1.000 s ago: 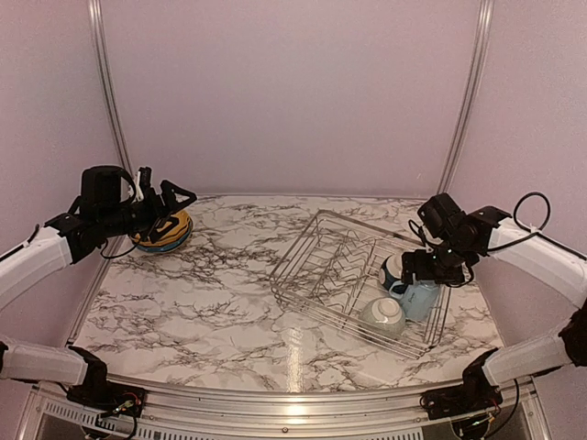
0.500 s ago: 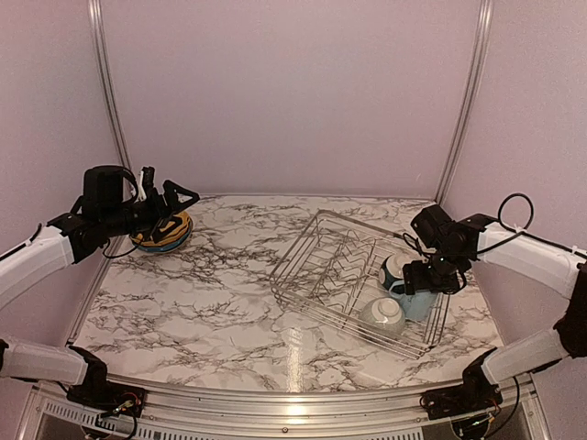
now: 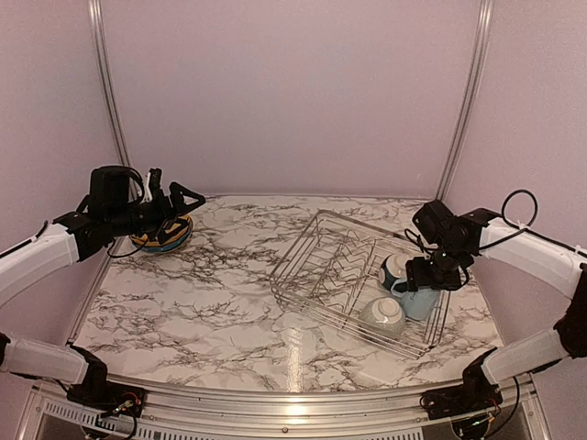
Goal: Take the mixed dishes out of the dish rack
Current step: Grab the cup from the dish rack, then pass from the right arm to the left
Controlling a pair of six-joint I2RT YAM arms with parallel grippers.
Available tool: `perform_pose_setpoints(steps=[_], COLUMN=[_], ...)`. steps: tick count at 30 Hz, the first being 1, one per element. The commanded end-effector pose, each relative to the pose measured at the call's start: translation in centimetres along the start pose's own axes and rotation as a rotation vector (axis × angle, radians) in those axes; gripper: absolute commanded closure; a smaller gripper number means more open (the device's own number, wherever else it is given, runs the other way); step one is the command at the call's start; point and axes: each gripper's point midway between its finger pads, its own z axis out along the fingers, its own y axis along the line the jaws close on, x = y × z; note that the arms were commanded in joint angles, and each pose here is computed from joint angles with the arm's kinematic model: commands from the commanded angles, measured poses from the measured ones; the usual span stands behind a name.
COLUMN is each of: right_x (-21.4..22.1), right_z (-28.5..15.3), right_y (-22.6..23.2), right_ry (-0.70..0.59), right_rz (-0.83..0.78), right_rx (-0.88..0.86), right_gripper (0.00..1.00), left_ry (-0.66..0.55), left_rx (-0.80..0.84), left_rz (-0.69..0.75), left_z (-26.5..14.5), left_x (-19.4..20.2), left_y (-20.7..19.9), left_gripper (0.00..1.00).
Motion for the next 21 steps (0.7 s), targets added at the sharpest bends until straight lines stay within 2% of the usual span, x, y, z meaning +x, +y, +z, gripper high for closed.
perform_pose_setpoints(steps=[1,13,21], right_x=[-2.8,-5.5,-9.0], right_z=[-4.2,-9.7,-13.8], right_y=[-0.3,0.1,3.0], right_ry=[-0.123,-0.291,-0.45], right_rz=[0.031,0.043,0.072], right_rx=[-0.035,-0.128,-0.33], right_gripper=[0.59,0.79,0.92], left_ry=[-0.008,0.04,0.049], left_rx=[0.045,0.054,0.087], left_rz=[0.04,0.041,0.057], left_z=[0.4,1.8,2.2], left_x=[-0.8,0.4,0.9], left_y=[-1.6,-2.2,-3.5], left_gripper=[0.01,0.01,0.01])
